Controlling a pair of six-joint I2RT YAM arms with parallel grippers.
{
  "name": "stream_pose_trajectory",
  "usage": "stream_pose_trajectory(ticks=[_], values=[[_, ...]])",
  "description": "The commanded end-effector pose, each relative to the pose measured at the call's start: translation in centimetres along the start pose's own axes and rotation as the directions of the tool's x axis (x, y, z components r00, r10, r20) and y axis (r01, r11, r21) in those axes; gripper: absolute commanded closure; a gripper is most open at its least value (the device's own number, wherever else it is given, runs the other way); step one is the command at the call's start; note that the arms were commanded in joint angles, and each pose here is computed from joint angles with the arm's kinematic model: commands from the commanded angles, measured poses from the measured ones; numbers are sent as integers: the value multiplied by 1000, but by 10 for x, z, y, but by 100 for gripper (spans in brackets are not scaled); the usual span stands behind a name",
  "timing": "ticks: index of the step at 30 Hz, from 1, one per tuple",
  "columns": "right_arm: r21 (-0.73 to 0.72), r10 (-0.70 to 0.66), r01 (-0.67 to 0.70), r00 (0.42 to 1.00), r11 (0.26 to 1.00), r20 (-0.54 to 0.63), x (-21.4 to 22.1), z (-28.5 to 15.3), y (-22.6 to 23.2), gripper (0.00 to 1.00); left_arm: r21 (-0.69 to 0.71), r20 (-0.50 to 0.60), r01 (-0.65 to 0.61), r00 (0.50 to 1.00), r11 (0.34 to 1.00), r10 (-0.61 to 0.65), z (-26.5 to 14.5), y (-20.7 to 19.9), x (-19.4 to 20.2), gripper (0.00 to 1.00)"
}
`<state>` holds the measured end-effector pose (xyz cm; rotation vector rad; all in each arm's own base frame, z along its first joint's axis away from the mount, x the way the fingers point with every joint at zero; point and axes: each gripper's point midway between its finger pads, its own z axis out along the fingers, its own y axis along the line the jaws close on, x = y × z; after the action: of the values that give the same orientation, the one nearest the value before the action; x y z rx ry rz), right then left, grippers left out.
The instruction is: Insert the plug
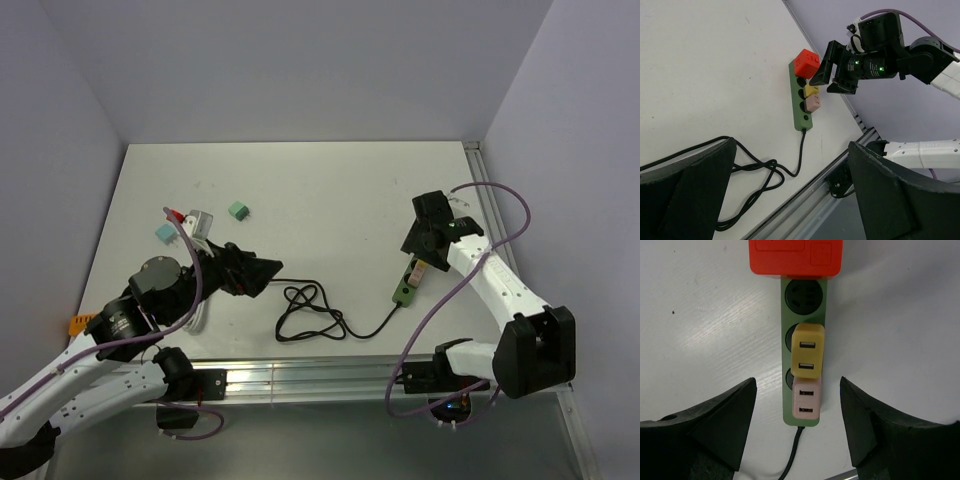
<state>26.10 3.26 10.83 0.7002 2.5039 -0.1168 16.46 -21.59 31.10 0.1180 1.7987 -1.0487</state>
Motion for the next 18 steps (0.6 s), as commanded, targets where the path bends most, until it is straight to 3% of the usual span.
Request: stream_pose_trajectory(ticks=[1, 9, 18], values=[[-19, 16, -15, 999, 1000, 44, -15, 7, 3, 26, 44, 36, 6, 999, 999, -8, -3, -15, -16, 0], [-17, 29, -29, 1000, 999, 9, -15, 22, 4, 39, 32, 47, -34, 998, 999, 33, -6, -13, -21, 0], [16, 23, -23, 1000, 1000, -21, -9, 34, -1, 44, 21, 55, -60, 997, 998, 59, -6, -10, -21, 1]])
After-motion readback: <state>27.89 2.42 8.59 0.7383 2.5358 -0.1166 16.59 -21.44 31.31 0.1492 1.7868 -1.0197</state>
